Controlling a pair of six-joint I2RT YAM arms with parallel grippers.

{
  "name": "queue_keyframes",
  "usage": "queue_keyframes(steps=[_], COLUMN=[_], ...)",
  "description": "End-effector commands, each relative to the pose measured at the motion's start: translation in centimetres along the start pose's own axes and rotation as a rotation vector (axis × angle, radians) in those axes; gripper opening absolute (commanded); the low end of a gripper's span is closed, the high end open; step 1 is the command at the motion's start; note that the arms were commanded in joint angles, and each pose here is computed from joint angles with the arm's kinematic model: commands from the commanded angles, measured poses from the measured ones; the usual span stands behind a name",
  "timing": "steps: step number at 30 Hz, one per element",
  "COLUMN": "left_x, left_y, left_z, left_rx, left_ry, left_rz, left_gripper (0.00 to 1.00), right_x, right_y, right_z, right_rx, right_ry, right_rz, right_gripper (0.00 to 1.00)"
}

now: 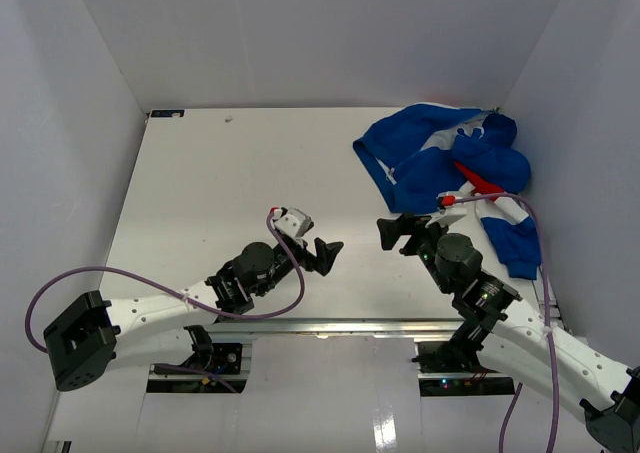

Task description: Zip up the jacket

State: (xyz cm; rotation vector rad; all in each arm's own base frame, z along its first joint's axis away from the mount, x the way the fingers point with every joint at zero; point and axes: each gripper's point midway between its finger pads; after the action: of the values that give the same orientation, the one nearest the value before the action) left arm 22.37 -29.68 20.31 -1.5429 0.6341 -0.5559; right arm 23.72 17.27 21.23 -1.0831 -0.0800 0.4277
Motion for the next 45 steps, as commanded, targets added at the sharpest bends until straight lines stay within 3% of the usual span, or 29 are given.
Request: queue_keyframes(steps=[1,8,12,17,28,33,38,45], left_x=[-0.1,0.0,-0.4,-0.7,-1.8,-2.1,-2.0,-2.0], left_y=[-1.4,-1.0,-1.3,-1.2,-2.2,-2.5,-2.4,-2.2], left_z=[0.0,1.8,2.0,3.6,4.9,5.1,5.1,5.4], left_rx=[-0.004,0.013,0.014,0.019,-0.019,-0.029,-0.027,-0.019], left_ry=[0.000,-0.102,-0.102,-0.192,-0.263,-0.271,-0.270,-0.286], left_rz=[-0.038,-0.013,-0.043,-0.042,-0.080,-0.096,-0.090,-0.084], left_gripper=[0.98,0.98,0.98,0.98,0.98,0.98,0.98,0.97], right_x=[-0.3,-0.4,1.0,7.1,17.5,21.1,23.5,27.5], right_y=[-1.1,-2.4,-5.0,-6.4,-5.9,-1.8,0.6,6.7], right_z=[0.4,-0.4,-1.3,-1.1,-9.6,-14.3,-17.5,-17.5], right_rx=[0.029,0.100,0.102,-0.015,0.051,0.055,0.057,0.073], right_ry=[-0.023,0.000,0.124,0.264,0.577,0.715,0.805,0.723], right_rz=[-0.061,-0.163,-0.254,-0.190,-0.050,0.131,0.199,0.411], right_gripper=[0.90,0.90,0.93,0.93,0.93,0.90,0.90,0.90])
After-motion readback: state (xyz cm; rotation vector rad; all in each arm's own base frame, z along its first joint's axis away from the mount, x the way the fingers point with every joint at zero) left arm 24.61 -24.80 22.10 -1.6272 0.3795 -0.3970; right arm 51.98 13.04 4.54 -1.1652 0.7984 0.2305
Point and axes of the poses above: each gripper's point midway between its finger pads, its own x axis out along the fingers, its own z axis along the line the jaws close on, y = z × x, and after that the axes turned 6 degrees about x, right-handed
